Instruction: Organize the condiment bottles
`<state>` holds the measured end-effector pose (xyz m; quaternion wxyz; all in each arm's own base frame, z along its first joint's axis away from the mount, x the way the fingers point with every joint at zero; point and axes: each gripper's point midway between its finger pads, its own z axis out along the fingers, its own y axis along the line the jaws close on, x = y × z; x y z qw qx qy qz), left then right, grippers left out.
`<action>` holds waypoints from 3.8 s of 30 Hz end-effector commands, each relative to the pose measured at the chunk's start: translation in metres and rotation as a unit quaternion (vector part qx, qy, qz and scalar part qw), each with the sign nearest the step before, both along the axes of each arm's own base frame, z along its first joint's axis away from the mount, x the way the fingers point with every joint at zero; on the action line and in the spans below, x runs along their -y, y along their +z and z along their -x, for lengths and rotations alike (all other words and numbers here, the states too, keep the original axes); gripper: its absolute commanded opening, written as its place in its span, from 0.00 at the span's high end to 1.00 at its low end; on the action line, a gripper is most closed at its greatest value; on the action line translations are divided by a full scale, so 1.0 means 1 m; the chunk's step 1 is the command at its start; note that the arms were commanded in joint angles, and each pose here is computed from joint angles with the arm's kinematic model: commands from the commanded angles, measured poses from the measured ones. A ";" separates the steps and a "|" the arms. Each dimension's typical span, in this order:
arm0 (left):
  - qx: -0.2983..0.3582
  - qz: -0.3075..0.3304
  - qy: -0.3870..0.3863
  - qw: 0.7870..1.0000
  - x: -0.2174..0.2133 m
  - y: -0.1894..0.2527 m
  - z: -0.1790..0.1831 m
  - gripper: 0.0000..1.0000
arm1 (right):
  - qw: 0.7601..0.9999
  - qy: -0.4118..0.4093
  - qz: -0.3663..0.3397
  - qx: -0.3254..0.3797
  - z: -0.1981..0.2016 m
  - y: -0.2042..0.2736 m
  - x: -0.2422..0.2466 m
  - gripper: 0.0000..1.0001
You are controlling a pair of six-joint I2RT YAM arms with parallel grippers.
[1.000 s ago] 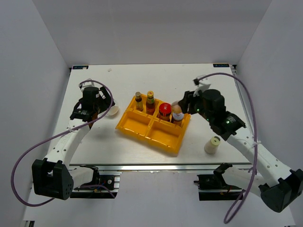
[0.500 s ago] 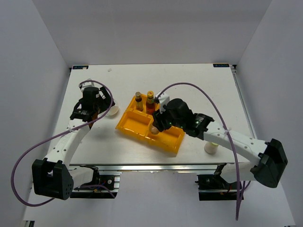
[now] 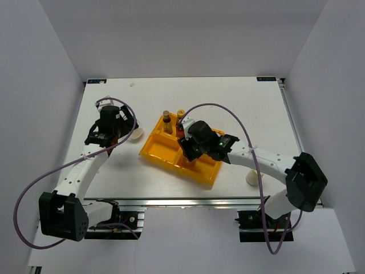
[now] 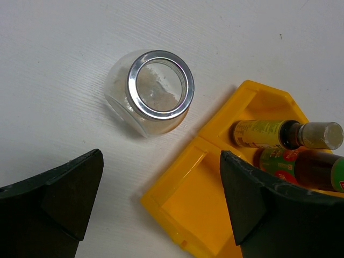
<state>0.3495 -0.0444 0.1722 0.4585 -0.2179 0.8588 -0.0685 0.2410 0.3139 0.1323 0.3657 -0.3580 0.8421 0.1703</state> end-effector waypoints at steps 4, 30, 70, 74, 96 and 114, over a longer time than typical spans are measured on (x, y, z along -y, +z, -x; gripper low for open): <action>0.008 -0.001 0.006 1.000 -0.004 0.004 0.001 0.02 | 1.000 0.001 -0.018 0.003 -0.010 0.006 -0.020 0.76; 0.006 -0.006 0.002 1.000 -0.004 0.001 0.001 0.02 | 0.981 -0.181 -0.057 0.044 0.012 0.068 0.084 0.11; 0.008 -0.012 0.005 1.000 -0.007 0.000 0.002 0.02 | 0.828 -0.548 0.035 -0.119 0.049 -0.040 0.284 0.49; 0.010 -0.008 0.003 1.000 -0.005 0.002 0.002 0.02 | 0.838 -0.533 0.030 -0.116 0.044 -0.032 0.280 0.70; 0.006 -0.013 0.014 1.000 -0.009 -0.001 0.003 0.02 | 0.993 -0.099 -0.066 -0.024 0.038 0.064 0.094 0.87; -0.020 -0.025 0.047 0.998 -0.017 -0.010 -0.007 0.02 | 0.995 -0.079 -0.008 -0.054 0.026 -0.006 0.052 0.67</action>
